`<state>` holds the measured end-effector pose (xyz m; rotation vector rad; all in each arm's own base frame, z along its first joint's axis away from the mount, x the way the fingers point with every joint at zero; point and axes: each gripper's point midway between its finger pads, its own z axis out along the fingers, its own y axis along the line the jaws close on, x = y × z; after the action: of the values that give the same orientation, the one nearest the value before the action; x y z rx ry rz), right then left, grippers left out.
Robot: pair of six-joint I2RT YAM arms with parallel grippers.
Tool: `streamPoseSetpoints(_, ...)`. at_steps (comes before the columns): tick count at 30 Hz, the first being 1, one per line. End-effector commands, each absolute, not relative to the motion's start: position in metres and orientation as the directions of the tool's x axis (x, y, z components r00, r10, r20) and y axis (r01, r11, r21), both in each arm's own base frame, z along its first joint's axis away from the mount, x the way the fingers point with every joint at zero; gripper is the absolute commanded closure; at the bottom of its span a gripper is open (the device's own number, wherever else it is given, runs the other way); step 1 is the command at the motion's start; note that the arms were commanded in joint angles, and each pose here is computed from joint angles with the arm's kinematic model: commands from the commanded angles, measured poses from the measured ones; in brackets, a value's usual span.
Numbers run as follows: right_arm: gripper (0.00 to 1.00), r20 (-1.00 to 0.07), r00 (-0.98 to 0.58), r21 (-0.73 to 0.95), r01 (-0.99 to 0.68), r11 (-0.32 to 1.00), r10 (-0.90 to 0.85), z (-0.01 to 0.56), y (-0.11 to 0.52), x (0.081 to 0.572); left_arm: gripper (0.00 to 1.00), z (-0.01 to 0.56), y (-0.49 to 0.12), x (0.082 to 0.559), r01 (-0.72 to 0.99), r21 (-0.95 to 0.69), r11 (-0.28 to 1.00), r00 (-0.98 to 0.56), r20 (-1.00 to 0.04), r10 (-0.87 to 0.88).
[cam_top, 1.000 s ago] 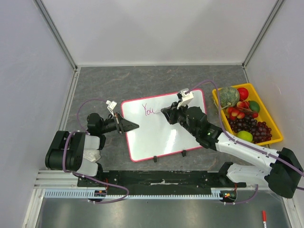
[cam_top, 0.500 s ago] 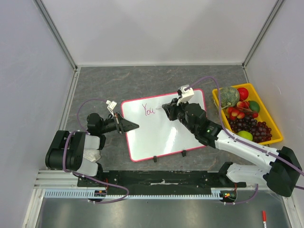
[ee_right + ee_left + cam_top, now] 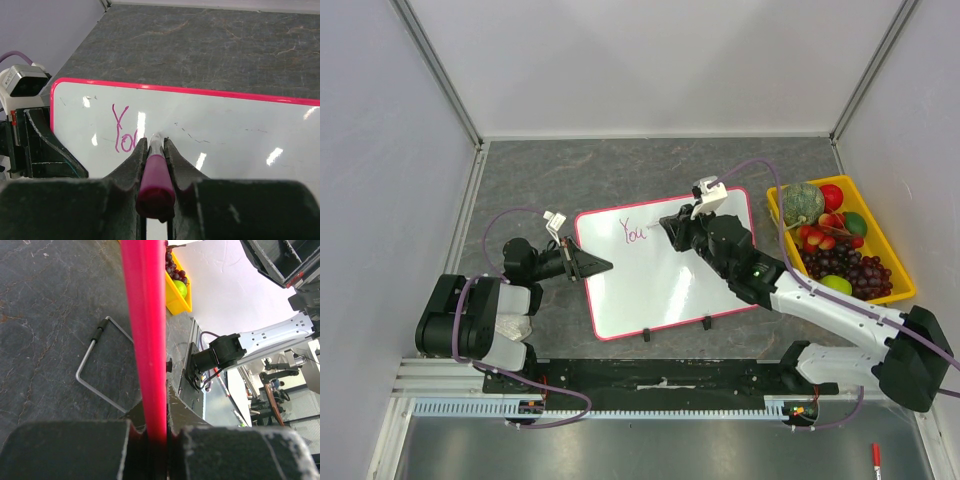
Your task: Write a sentence on the whiteboard
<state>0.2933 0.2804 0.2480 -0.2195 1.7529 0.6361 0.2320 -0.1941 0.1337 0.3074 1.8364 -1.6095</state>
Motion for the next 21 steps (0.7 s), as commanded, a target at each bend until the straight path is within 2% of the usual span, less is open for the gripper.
streamPoseSetpoints(1, 1.00, -0.941, -0.249, 0.321, -0.452, 0.832, 0.227, 0.266, 0.283, 0.303, 0.98, 0.123, -0.193, 0.234, 0.612, -0.751, 0.246, -0.714, -0.659, -0.236)
streamPoseSetpoints(13, 1.00, -0.940, -0.296, 0.303, -0.484, 0.821, 0.172, 0.242, 0.282, 0.291, 0.98, 0.123, -0.193, 0.234, 0.613, -0.751, 0.244, -0.715, -0.659, -0.234)
streamPoseSetpoints(21, 1.00, -0.932, -0.302, 0.340, -0.529, 0.777, 0.202, 0.251, 0.290, 0.283, 0.98, 0.123, -0.193, 0.234, 0.612, -0.752, 0.244, -0.715, -0.658, -0.235)
